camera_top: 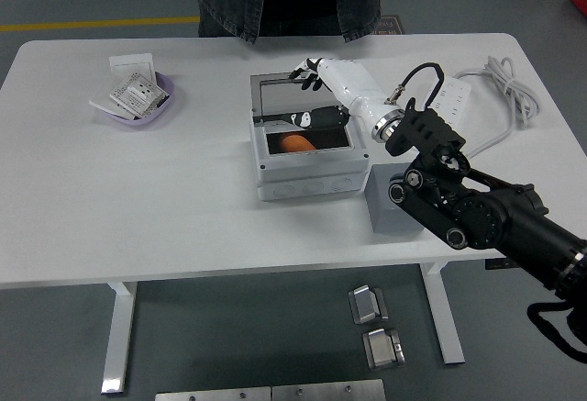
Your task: Pick up the cylinder from the cube,place it in the box,flap close box
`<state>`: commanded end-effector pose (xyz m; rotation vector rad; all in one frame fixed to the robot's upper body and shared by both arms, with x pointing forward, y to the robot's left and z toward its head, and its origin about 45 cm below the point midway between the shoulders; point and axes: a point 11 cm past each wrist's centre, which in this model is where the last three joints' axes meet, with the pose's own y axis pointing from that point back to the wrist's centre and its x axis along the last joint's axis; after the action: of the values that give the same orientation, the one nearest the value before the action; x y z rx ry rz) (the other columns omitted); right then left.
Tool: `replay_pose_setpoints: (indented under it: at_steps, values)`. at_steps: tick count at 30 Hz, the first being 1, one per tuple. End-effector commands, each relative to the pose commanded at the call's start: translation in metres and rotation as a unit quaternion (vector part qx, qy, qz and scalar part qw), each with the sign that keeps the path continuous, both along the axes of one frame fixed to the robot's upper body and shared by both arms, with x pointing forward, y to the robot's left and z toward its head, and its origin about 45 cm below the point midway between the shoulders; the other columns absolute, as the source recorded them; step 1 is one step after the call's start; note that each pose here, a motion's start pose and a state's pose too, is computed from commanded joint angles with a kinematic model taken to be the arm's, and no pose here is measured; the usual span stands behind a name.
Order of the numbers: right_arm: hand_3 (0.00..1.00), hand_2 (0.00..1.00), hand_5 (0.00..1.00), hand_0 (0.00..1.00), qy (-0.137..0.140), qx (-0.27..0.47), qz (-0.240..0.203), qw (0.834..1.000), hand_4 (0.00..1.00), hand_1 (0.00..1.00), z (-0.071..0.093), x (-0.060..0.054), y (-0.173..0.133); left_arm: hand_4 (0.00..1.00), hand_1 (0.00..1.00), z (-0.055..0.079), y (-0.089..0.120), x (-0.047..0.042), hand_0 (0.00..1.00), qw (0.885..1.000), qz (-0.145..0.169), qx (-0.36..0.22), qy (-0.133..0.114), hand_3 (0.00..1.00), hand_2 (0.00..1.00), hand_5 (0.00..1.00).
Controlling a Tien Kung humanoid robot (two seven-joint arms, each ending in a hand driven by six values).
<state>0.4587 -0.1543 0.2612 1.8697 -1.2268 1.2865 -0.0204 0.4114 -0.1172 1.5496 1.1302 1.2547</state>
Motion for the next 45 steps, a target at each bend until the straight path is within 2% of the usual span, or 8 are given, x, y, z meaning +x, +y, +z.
replay_pose_setpoints:
  at_steps: [4, 10, 20, 23, 26, 32, 39, 45]
  values:
    - [0.727, 0.604, 0.444, 0.635, -0.019, 0.007, -0.002, 1.000, 0.925, 0.516, 0.024, 0.009, 0.002, 0.626, 0.683, 0.000, 0.000, 0.0004, 0.678, 1.000, 0.000, 0.000, 0.000, 0.652, 0.588, 0.409]
    - [0.729, 0.610, 0.454, 0.623, -0.019, 0.010, -0.009, 1.000, 0.923, 0.512, 0.034, 0.026, 0.009, 0.624, 0.682, 0.001, 0.003, 0.0014, 0.678, 1.000, -0.002, 0.002, 0.001, 0.650, 0.588, 0.408]
    - [0.727, 0.615, 0.464, 0.621, 0.012, -0.015, -0.022, 1.000, 0.917, 0.511, 0.016, 0.046, 0.023, 0.622, 0.682, 0.003, 0.009, 0.0064, 0.678, 1.000, -0.007, 0.007, 0.000, 0.649, 0.587, 0.408]
    - [0.727, 0.615, 0.464, 0.621, 0.025, -0.020, -0.033, 0.999, 0.917, 0.511, 0.007, 0.049, 0.020, 0.622, 0.682, 0.004, 0.011, 0.0074, 0.678, 1.000, -0.008, 0.009, -0.001, 0.649, 0.587, 0.408]
    - [0.728, 0.615, 0.468, 0.629, 0.036, -0.032, -0.052, 0.997, 0.915, 0.510, -0.004, 0.053, 0.004, 0.622, 0.682, 0.004, 0.012, 0.0099, 0.677, 1.000, -0.009, 0.010, -0.003, 0.649, 0.587, 0.408]
    - [0.736, 0.618, 0.471, 0.639, 0.049, -0.042, -0.069, 0.996, 0.911, 0.511, -0.019, 0.053, -0.010, 0.621, 0.682, 0.004, 0.012, 0.0121, 0.677, 1.000, -0.011, 0.009, -0.004, 0.648, 0.586, 0.408]
    - [0.736, 0.619, 0.469, 0.647, 0.057, -0.042, -0.057, 0.996, 0.902, 0.512, -0.031, 0.046, -0.005, 0.622, 0.682, 0.004, 0.011, 0.0131, 0.678, 1.000, -0.011, 0.009, -0.005, 0.648, 0.586, 0.410]
    - [0.736, 0.619, 0.470, 0.647, 0.057, -0.042, -0.036, 0.997, 0.901, 0.510, -0.034, 0.038, 0.007, 0.621, 0.682, 0.003, 0.009, 0.0117, 0.677, 1.000, -0.010, 0.007, -0.005, 0.648, 0.586, 0.409]
